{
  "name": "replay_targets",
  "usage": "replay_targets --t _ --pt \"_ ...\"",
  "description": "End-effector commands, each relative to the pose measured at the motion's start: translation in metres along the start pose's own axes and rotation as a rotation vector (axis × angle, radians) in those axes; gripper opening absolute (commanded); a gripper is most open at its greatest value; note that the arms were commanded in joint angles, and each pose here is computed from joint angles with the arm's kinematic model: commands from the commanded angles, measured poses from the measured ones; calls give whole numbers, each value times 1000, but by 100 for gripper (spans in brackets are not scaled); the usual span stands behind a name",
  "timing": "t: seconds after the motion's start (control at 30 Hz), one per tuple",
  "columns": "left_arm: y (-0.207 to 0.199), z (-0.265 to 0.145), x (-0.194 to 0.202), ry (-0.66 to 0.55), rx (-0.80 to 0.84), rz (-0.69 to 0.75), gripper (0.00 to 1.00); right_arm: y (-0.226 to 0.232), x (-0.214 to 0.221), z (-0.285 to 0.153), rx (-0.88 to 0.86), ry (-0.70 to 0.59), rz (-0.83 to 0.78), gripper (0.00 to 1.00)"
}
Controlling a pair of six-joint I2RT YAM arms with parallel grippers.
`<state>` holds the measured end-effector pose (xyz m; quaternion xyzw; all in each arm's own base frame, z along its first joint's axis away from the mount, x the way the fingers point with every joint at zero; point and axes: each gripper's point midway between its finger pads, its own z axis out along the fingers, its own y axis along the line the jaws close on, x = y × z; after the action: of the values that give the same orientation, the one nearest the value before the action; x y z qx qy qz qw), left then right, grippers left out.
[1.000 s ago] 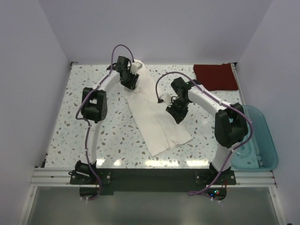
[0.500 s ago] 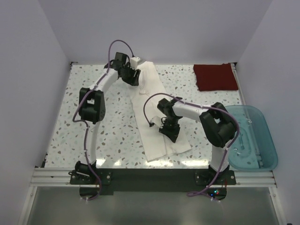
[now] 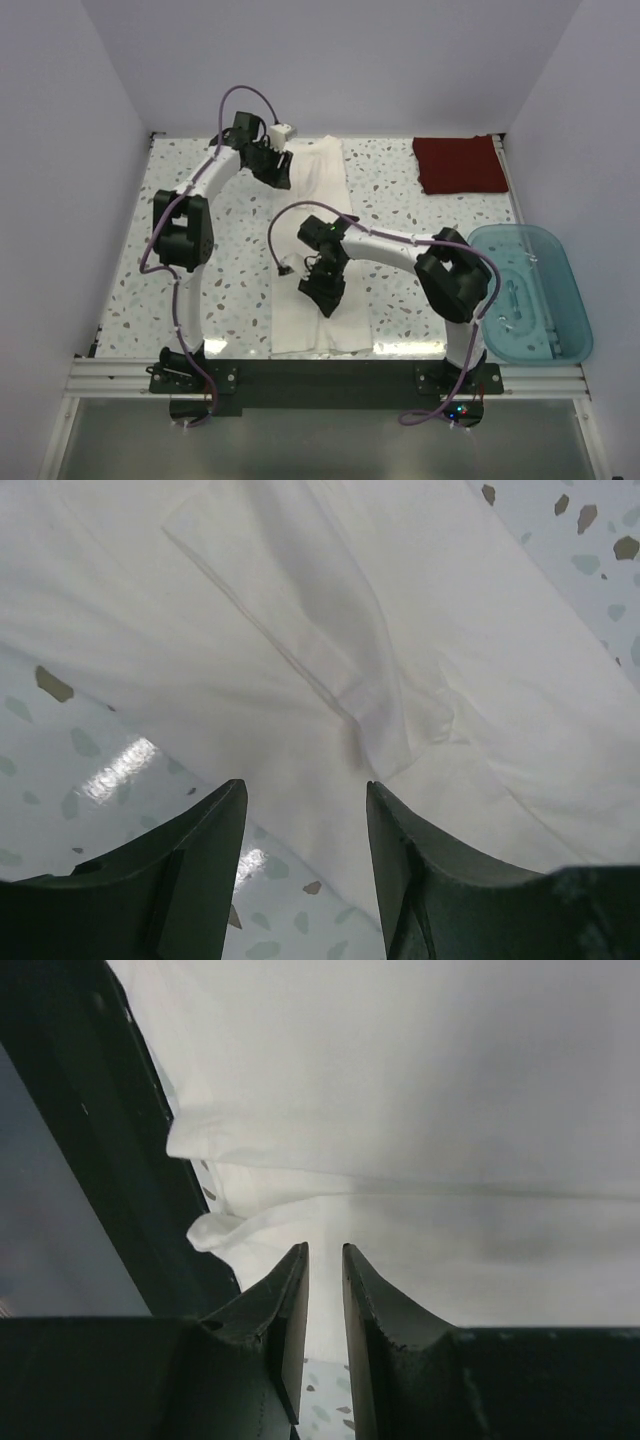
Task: Fold and stack the t-shirts
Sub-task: Fold the tshirt
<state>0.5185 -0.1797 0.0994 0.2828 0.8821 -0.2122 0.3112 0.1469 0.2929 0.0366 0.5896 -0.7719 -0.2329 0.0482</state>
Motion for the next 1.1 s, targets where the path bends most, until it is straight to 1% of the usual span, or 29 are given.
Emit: replay_targets --t 0.0,0.07,0.1,0.13,0.17,0.2,0.27,0.33,0.37,0.4,0.43,0.47,0.5,0.53,0.6,0.77,0.9,1.07 --pt "-20 -6 11 36 69 11 56 -9 -46 -59 3 -237 37 25" --pt "-20 -3 19 54 65 1 56 -32 -57 -83 67 -323 64 25" --pt "-20 -3 21 57 66 -2 56 -54 -57 -97 113 -366 100 25" --pt "-19 -1 24 65 64 -8 55 -69 -58 -106 165 -386 117 24" --pt "-19 1 29 74 66 -15 55 -95 -61 -112 256 -405 141 24" --pt "-19 3 32 80 69 -19 55 -117 -65 -126 326 -436 172 22" --pt "-16 9 39 98 59 -34 54 -158 -75 -138 437 -469 248 20" --pt "-12 17 45 111 49 -46 54 -187 -78 -145 473 -493 307 19" --pt "-9 18 45 112 42 -46 54 -199 -88 -158 509 -527 318 18" --pt "-7 21 46 111 33 -51 54 -220 -82 -148 537 -496 357 18" --pt "-3 26 47 115 25 -54 54 -228 -85 -149 551 -500 360 18" --pt "-2 30 47 115 22 -53 54 -238 -94 -158 574 -532 355 18" --pt "1 32 48 118 20 -57 54 -257 -88 -148 594 -512 393 16" --pt "4 39 54 133 19 -67 53 -266 -89 -148 613 -520 414 14" --pt "12 44 50 123 -3 -65 51 -283 -92 -154 652 -544 464 12" --pt "31 62 51 108 -25 -84 47 -314 -77 -135 718 -500 537 11" --pt "41 70 46 91 -25 -90 47 -332 -61 -136 765 -482 582 9" --pt "46 77 40 68 -23 -89 48 -352 -57 -142 792 -492 582 10"
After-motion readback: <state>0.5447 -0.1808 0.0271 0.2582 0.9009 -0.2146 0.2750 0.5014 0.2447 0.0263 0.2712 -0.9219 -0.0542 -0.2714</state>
